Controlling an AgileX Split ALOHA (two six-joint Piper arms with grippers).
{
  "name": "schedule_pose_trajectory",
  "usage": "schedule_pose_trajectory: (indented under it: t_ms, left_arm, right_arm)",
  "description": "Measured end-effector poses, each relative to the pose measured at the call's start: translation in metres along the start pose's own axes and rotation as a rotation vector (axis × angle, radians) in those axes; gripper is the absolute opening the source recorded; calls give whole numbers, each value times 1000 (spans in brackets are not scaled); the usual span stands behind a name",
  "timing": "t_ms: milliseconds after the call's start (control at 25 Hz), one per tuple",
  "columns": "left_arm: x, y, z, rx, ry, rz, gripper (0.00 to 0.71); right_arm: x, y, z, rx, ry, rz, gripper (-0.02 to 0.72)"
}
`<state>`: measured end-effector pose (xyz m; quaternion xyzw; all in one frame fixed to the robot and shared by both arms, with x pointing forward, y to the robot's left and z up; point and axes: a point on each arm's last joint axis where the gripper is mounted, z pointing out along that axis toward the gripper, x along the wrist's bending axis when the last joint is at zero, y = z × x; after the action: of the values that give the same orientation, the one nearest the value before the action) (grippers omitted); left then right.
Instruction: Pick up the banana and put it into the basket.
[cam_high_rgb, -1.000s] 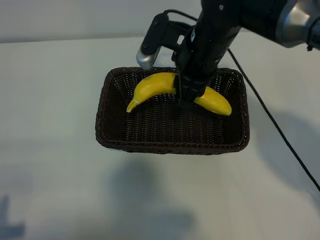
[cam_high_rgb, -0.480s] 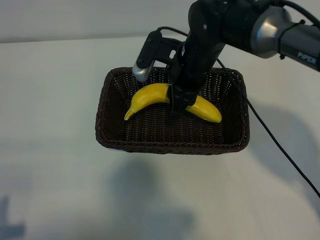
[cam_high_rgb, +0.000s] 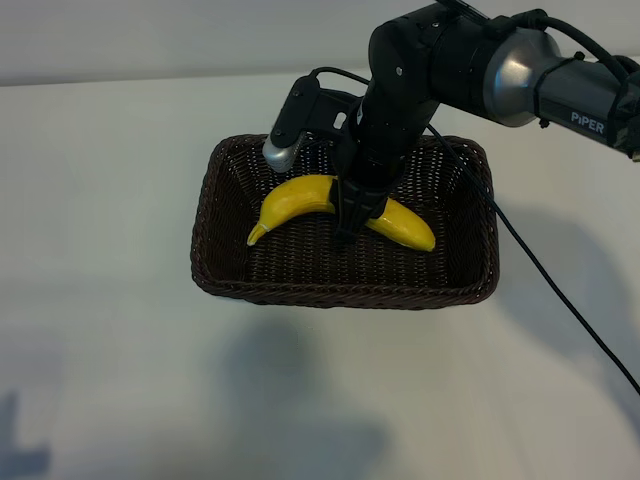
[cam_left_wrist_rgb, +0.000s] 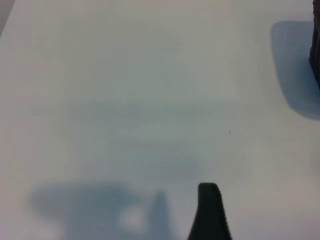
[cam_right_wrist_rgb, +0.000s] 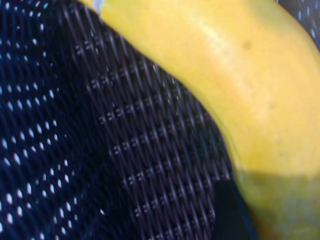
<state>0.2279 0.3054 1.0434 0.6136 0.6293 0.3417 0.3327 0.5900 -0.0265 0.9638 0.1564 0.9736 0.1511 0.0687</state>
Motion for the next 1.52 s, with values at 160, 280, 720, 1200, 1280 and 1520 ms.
schedule_pose_trajectory:
  t_ms: [160, 280, 720, 1200, 1280, 1520]
  left_arm:
    - [0, 0, 0, 0, 0, 3, 559]
    - [0, 0, 0, 0, 0, 3, 559]
    - [0, 0, 0, 0, 0, 3, 559]
    - [0, 0, 0, 0, 0, 3, 559]
    - [0, 0, 0, 0, 0, 2, 559]
    - [0, 0, 0, 0, 0, 2, 559]
  right_arm:
    - [0, 0, 0, 0, 0, 0, 421]
    - [0, 0, 0, 0, 0, 0, 421]
    - [1, 0, -4, 1, 2, 25, 618]
    - [1, -7, -53, 85, -64, 55, 586]
    - [1, -7, -57, 83, -68, 56, 586]
    - [-16, -11, -67, 71, -95, 139, 586]
